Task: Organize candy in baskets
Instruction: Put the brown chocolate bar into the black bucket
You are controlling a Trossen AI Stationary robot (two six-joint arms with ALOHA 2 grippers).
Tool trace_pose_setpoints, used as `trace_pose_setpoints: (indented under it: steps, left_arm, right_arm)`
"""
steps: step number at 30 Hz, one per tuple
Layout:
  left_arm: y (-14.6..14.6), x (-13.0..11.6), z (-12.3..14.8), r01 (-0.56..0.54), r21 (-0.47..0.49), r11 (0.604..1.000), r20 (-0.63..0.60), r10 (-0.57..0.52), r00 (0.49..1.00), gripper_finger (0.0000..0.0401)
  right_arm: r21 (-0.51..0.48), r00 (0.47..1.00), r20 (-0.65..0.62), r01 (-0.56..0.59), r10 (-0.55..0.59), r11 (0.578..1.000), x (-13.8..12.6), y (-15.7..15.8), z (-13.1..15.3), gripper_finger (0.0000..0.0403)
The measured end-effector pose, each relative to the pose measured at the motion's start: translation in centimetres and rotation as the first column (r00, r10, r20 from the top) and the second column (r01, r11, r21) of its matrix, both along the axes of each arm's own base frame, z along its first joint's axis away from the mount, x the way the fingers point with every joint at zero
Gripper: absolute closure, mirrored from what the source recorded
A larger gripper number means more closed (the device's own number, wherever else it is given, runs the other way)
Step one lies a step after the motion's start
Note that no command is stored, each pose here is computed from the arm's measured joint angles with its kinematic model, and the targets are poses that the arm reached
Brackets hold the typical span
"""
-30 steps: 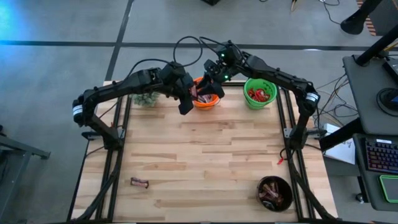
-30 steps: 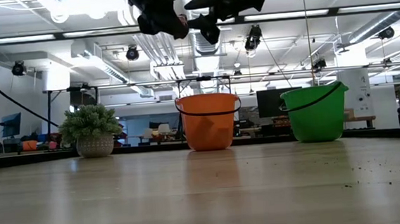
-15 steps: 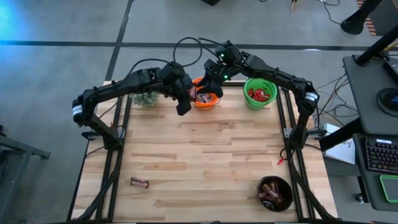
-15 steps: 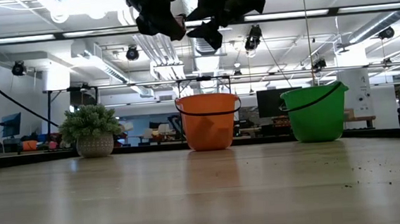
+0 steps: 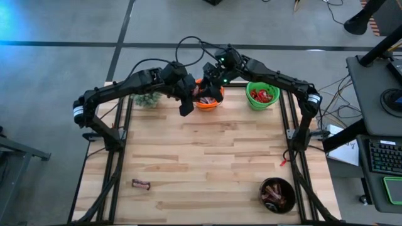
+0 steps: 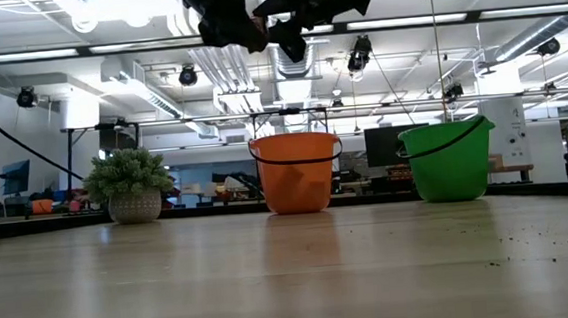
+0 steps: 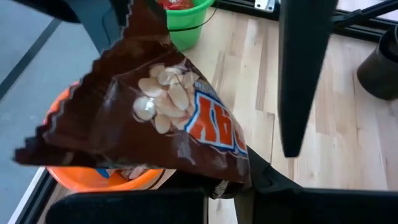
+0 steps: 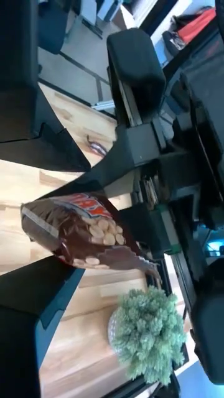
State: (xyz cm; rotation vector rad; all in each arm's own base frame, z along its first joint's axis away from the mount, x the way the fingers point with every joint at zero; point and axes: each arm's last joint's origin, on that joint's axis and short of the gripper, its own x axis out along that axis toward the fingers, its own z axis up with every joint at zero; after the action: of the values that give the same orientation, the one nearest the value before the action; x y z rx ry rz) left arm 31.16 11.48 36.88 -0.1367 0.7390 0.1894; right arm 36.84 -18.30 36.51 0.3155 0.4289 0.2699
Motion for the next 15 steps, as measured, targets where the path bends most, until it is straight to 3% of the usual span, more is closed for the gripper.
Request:
trace_pose_setpoints:
  steps: [7,14,15]
  left_arm:
    - [0.08,0.10,0.12,0.002,0.010,1.000,0.016,-0.002,1.000,0.0399]
    - [0.10,0.07,0.08,-0.002,0.011,1.000,0.011,0.002,1.000,0.0391]
    - [0.10,0.07,0.09,-0.002,0.011,1.000,0.011,0.002,1.000,0.0387]
  right_arm:
    - [0.004,1.000,0.005,0.001,-0.001,1.000,0.35,0.20,-0.08,0.0228]
    - [0.008,0.999,-0.009,0.034,-0.034,0.999,0.36,0.11,-0.11,0.0364]
    - [0.004,0.999,-0.007,0.032,-0.032,0.999,0.36,0.11,-0.12,0.0369]
